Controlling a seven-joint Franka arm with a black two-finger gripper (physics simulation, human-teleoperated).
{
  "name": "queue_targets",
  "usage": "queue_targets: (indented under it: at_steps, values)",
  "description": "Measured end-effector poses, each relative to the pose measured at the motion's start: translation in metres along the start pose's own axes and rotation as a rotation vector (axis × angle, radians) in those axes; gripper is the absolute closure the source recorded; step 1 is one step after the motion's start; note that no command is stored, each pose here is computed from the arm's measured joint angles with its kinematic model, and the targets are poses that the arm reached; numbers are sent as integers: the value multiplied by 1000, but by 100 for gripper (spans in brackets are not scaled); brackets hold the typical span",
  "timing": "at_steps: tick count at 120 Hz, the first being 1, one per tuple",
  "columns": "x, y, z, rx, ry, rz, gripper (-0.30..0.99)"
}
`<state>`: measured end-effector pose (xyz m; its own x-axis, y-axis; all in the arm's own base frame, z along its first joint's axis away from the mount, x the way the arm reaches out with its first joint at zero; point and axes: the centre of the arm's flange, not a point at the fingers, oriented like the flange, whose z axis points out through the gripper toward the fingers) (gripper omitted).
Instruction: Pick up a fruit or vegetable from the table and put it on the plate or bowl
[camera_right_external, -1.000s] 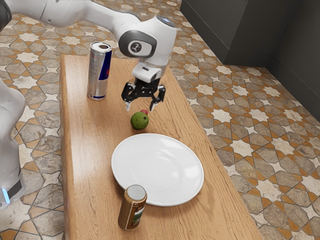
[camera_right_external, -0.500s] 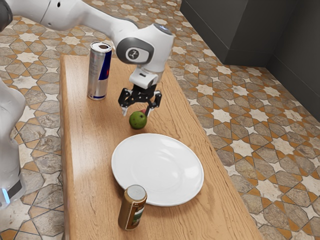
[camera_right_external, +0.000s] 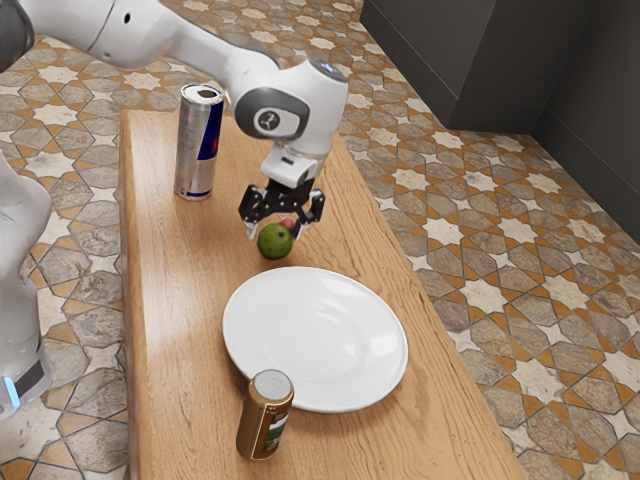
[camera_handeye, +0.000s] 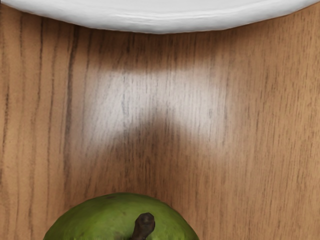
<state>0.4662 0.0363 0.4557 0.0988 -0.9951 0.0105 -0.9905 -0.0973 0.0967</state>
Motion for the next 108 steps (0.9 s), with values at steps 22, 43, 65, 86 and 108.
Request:
queue_targets:
  at_steps: [22,43,65,86,108]
  values:
    - [-3,-1,5,-2,0,-8,0]
    - [-10,0,15,-18,3,-22,0]
    - [-11,-1,21,-24,0,-26,4]
    - [-15,-3,24,-22,10,-42,26]
    - [-13,-2,8,14,31,-43,50]
